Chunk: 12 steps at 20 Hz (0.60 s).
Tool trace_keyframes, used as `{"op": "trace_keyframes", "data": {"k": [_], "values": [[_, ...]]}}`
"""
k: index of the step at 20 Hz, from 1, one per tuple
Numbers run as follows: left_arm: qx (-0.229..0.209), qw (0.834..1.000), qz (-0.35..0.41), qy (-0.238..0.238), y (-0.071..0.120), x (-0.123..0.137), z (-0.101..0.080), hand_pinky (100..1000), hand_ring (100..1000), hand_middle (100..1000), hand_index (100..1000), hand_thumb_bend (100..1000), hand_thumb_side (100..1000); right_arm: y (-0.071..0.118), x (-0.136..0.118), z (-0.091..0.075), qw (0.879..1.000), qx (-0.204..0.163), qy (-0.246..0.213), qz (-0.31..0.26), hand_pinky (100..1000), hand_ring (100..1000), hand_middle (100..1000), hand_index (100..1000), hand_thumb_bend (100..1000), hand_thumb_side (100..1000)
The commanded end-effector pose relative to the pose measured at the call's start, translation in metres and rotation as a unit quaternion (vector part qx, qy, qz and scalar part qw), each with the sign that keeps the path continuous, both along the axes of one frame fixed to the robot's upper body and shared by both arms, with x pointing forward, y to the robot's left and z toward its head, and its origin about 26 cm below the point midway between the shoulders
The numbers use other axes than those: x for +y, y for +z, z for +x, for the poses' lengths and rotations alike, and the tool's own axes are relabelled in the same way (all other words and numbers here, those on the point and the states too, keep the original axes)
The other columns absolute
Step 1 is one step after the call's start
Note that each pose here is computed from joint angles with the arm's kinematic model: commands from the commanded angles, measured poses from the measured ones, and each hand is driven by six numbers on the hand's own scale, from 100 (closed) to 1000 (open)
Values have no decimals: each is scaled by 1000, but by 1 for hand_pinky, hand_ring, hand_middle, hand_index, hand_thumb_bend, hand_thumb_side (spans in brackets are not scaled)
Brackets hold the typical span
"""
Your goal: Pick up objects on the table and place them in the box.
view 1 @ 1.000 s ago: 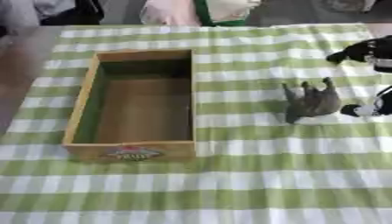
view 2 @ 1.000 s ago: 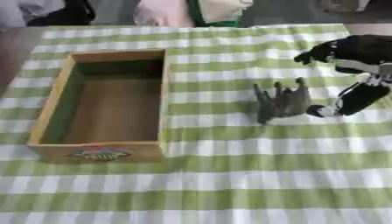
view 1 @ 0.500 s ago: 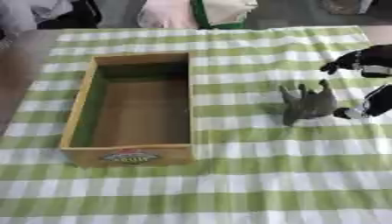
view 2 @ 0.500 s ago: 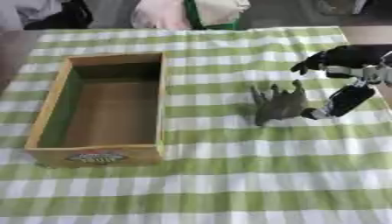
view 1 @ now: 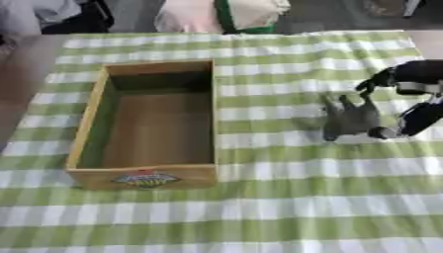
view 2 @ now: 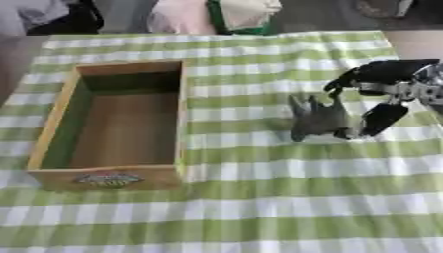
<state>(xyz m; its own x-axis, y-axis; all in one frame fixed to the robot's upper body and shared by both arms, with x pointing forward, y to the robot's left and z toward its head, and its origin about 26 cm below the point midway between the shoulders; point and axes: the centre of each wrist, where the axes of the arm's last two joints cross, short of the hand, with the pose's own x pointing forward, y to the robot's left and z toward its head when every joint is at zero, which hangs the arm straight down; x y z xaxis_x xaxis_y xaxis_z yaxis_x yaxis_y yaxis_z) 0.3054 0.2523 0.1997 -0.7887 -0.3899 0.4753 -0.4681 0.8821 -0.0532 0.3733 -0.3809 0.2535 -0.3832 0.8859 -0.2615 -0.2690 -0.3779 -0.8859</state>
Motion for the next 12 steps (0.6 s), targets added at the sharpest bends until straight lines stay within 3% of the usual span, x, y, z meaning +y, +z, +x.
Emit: {"op": "trace_keyframes", "data": {"k": [1,4,7,12], "values": [[-15,1000,6,-5,9,0,-2,411,542,619,720,417,777,6,-3,2,1000,-8,-9,-22,901,958,858,953,437,569],[-15,1000,5,-6,9,0,-2,411,543,619,720,417,778,5,1,5,999,-18,-15,-42,926,987,911,944,431,572],[-15,1000,6,-7,9,0,-2,411,544,619,719,414,779,3,6,6,998,-28,-15,-56,922,982,910,905,430,576],[-15,1000,5,-8,9,-1,-2,412,545,619,719,415,780,7,24,1,997,-45,24,-56,909,967,888,832,376,634]]}}
